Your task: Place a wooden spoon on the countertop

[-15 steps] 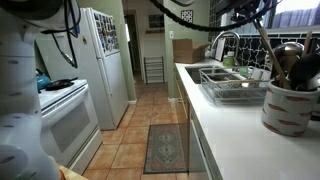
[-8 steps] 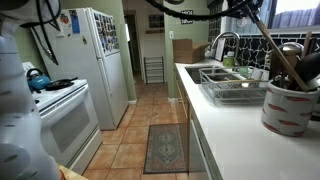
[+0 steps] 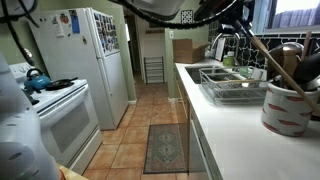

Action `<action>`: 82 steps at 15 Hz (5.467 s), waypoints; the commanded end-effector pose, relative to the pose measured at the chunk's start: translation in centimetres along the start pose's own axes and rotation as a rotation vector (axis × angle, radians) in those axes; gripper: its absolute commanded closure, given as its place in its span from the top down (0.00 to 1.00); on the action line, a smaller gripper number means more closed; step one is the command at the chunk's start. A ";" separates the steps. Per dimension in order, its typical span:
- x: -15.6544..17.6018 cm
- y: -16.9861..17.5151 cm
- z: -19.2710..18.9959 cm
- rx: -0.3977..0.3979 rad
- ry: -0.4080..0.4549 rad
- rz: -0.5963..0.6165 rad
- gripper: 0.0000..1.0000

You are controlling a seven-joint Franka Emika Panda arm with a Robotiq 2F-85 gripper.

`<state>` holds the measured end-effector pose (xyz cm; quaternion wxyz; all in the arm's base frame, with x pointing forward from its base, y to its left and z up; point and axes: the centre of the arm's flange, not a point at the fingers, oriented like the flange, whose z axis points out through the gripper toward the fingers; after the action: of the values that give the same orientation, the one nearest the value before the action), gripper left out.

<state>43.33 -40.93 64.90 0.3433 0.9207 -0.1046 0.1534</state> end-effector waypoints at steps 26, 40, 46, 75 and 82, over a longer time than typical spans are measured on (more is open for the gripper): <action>-1.8 -12.8 11.9 -0.227 -0.143 0.060 0.01; -2.9 -21.7 17.4 -0.413 -0.156 -0.139 0.01; -4.6 -24.0 20.1 -0.428 -0.163 -0.182 0.01; -5.1 -24.9 22.2 -0.314 -0.163 -0.196 1.00; -4.7 -18.7 13.5 -0.135 -0.266 -0.277 1.00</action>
<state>49.87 -36.69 37.63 0.4481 0.8925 -0.0518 0.0009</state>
